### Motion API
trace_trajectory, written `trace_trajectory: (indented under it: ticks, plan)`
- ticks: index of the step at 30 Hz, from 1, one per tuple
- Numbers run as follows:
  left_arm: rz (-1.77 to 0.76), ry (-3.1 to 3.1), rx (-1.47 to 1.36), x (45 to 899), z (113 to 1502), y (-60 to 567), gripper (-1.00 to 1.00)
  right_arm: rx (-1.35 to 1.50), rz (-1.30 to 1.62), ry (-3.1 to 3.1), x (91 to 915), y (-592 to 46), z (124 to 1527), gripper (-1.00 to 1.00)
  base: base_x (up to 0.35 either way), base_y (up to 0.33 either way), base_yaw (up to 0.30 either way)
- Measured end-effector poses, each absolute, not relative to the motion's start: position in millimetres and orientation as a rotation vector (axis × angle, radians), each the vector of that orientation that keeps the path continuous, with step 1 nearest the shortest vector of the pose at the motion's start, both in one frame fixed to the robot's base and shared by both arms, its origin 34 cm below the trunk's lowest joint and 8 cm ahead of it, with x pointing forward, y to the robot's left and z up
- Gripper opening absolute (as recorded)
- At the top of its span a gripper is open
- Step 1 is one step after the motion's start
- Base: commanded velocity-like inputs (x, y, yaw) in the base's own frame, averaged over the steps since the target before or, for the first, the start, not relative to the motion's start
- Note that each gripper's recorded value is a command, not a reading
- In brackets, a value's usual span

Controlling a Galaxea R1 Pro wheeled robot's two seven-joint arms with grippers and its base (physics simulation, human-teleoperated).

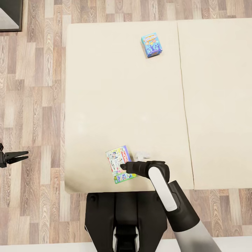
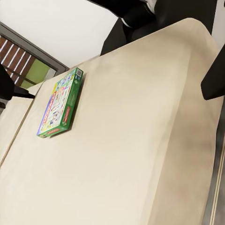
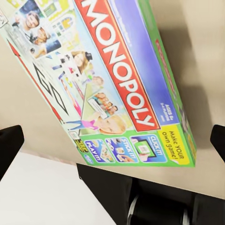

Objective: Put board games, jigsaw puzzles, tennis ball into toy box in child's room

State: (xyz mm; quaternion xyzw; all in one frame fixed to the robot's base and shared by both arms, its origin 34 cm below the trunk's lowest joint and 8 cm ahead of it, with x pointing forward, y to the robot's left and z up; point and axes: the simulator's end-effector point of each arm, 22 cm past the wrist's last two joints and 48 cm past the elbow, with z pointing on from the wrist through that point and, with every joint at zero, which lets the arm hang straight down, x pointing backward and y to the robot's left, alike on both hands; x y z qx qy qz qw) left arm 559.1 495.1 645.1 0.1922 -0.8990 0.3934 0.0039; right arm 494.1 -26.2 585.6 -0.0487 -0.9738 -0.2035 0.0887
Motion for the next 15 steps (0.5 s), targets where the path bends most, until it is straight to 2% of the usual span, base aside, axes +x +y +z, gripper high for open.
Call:
trace_trajectory:
  ticks: [15]
  plan:
    - [1.232,-2.817,0.602,558.9,645.0,495.2,1.00,-0.141,-0.597,-2.889,489.6,-26.3,582.8,1.00,0.000,0.000,0.000]
